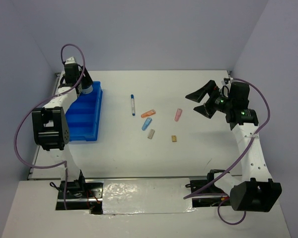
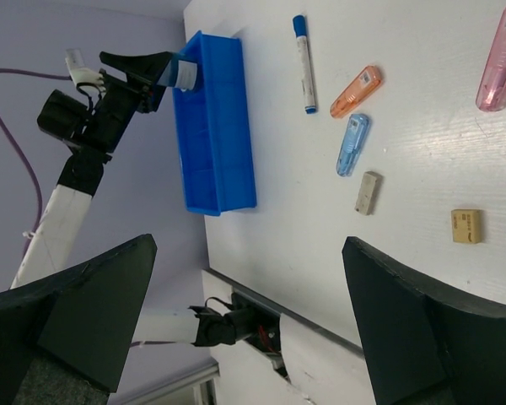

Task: Sort the stationery into containers
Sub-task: Place the stationery in the storage box.

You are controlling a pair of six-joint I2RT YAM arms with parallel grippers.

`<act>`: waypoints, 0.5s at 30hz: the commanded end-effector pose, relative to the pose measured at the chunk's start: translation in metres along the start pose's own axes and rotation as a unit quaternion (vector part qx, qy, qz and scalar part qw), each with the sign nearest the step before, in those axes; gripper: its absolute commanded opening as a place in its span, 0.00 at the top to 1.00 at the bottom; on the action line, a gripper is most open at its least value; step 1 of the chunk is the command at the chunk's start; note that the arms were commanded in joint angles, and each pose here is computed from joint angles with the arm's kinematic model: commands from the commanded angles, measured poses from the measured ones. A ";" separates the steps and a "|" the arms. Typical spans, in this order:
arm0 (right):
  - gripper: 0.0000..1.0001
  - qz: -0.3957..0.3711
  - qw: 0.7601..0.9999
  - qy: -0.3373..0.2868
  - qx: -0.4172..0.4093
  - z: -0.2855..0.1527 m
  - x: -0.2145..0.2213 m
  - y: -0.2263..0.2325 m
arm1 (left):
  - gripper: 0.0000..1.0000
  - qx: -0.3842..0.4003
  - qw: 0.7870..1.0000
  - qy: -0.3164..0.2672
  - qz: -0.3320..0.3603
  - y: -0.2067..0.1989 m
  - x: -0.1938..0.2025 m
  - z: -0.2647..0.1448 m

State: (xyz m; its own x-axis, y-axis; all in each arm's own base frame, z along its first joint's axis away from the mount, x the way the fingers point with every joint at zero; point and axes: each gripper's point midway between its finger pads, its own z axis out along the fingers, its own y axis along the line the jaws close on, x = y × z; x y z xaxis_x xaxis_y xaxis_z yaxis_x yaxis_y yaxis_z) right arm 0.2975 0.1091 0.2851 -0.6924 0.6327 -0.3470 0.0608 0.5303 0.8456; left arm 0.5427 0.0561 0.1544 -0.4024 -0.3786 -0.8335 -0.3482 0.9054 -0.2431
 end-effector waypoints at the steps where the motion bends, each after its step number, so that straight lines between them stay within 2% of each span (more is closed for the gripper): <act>1: 0.00 -0.025 1.000 -0.009 -0.017 -0.008 -0.002 0.017 | 0.90 0.017 0.999 -0.047 -0.018 -0.006 -0.024 0.007; 2: 0.00 -0.025 0.999 -0.008 -0.018 -0.008 -0.002 0.018 | 0.86 0.014 0.999 -0.045 -0.021 -0.004 -0.021 0.008; 3: 0.00 -0.025 0.999 -0.007 -0.018 -0.008 -0.001 0.018 | 0.77 0.014 0.999 -0.044 -0.021 -0.003 -0.019 0.008; 5: 0.00 -0.027 0.999 -0.006 -0.021 -0.009 0.000 0.020 | 0.69 0.015 0.999 -0.041 -0.022 -0.002 -0.015 0.010; 6: 0.00 -0.028 0.999 -0.006 -0.022 -0.009 -0.001 0.021 | 0.57 0.016 0.999 -0.043 -0.023 -0.003 -0.016 0.010; 8: 0.00 -0.032 0.999 -0.005 -0.026 -0.009 0.000 0.023 | 0.41 0.020 0.998 -0.049 -0.031 -0.003 -0.015 0.010; 9: 0.00 -0.032 0.999 -0.004 -0.026 -0.009 0.000 0.023 | 0.39 0.021 0.998 -0.049 -0.034 -0.004 -0.015 0.009; 13: 0.00 -0.035 0.999 0.000 -0.027 -0.006 0.001 0.024 | 0.19 0.030 0.997 -0.056 -0.042 -0.008 -0.023 0.002; 15: 0.00 -0.038 0.999 -0.001 -0.028 -0.004 0.001 0.024 | 0.03 0.032 0.996 -0.066 -0.044 -0.009 -0.028 -0.003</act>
State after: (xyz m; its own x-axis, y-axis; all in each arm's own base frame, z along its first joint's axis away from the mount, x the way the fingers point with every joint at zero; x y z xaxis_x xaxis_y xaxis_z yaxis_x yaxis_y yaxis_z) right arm 0.2948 0.1157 0.2849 -0.7066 0.6174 -0.3457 0.0509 0.5316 0.8455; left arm 0.5454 0.0574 0.1335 -0.3833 -0.4203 -0.8224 -0.3631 0.8873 -0.2843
